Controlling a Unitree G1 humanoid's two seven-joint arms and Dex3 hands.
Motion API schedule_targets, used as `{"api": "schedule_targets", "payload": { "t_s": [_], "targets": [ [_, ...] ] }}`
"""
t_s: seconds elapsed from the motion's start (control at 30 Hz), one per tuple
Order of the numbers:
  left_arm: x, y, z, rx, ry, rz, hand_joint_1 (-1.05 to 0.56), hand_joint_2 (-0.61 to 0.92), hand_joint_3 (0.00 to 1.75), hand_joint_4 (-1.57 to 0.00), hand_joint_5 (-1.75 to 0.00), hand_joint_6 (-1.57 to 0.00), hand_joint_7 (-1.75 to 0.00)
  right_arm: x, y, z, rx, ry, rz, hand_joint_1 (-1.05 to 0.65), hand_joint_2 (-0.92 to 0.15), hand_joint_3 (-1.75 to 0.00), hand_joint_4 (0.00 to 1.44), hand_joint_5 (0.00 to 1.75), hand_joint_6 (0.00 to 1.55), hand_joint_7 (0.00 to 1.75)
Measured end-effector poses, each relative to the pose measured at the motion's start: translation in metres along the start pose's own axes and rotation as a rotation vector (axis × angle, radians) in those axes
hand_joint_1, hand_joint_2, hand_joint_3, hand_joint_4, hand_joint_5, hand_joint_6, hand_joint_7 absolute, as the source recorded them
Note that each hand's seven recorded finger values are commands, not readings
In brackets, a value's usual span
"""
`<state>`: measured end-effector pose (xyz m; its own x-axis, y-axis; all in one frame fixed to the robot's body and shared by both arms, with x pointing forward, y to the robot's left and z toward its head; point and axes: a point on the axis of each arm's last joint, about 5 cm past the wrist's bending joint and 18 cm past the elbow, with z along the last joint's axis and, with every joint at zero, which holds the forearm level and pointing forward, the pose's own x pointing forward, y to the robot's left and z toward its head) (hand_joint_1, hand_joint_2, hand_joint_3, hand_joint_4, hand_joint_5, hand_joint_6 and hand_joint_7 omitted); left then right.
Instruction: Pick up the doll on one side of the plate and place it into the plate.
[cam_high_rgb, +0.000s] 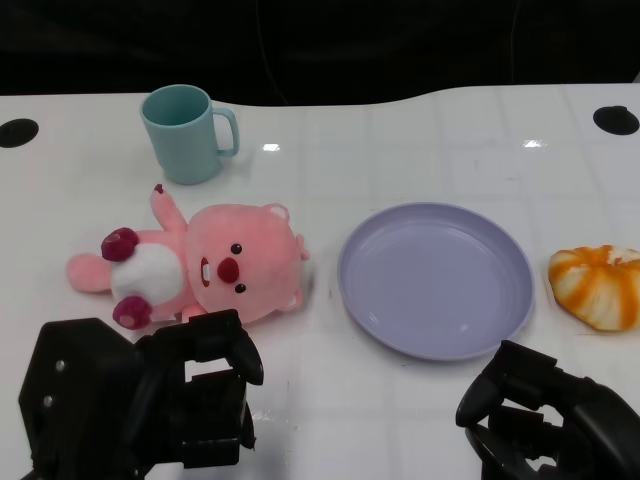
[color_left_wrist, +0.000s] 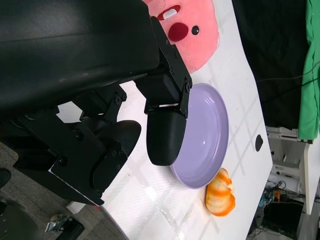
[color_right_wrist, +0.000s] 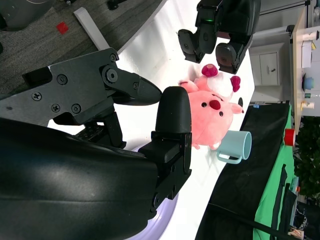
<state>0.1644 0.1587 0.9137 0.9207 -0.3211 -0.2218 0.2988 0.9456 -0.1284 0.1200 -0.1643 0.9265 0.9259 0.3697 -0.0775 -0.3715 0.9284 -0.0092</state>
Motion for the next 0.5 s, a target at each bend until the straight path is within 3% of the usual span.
{"api": "schedule_targets", "payload": {
  "t_s": [0.5],
  "targets": [
    [-0.0001, 0.0002, 0.0001, 0.008, 0.000, -0.005, -0.02, 0.40, 1.50, -0.89, -1.75, -0.80, -1.67, 0.0000, 0.0000, 0.0000, 0.000, 0.000, 0.002, -0.25, -0.83, -0.65, 0.66, 1.75, 0.47, 1.63]
  ]
}}
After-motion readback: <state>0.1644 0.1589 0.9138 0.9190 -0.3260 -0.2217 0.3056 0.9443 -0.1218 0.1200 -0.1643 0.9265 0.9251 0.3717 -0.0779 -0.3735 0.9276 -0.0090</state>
